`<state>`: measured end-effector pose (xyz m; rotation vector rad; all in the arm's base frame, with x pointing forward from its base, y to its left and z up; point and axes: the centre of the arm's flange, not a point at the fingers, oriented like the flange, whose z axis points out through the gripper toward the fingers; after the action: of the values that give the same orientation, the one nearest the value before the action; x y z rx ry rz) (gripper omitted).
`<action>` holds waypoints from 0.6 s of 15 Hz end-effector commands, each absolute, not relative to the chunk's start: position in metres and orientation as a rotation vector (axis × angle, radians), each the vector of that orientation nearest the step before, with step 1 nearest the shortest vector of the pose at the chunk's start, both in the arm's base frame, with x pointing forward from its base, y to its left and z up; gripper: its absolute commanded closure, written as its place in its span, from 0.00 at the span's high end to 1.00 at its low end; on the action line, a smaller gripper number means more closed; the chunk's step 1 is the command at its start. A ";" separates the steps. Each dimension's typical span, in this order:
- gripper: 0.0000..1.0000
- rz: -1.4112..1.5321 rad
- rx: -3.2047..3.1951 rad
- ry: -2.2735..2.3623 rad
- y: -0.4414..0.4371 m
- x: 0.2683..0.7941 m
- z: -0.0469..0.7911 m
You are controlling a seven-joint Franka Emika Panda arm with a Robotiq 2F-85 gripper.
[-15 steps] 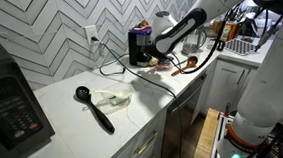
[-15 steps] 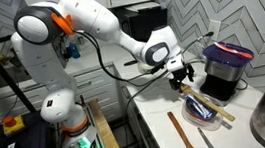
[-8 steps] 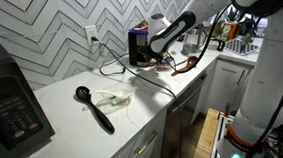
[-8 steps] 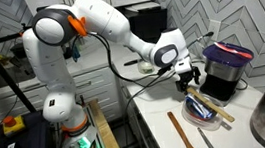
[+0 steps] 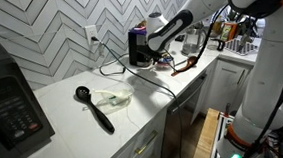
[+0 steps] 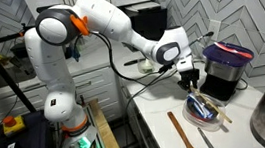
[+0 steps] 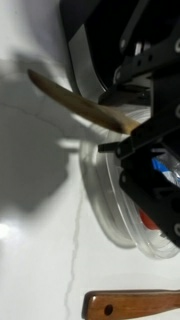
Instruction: Remove the wooden spoon from the lunchbox on the right and put it on the coffee machine
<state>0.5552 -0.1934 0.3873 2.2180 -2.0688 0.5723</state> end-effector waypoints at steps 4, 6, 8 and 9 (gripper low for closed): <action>0.00 0.606 2.264 -2.079 -0.191 0.548 0.418; 0.02 0.650 2.280 -2.085 -0.188 0.544 0.433; 0.02 0.699 2.287 -2.073 -0.183 0.536 0.451; 0.02 0.727 2.290 -2.074 -0.181 0.532 0.461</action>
<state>0.5528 -0.1881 0.4362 2.2671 -2.0791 0.6741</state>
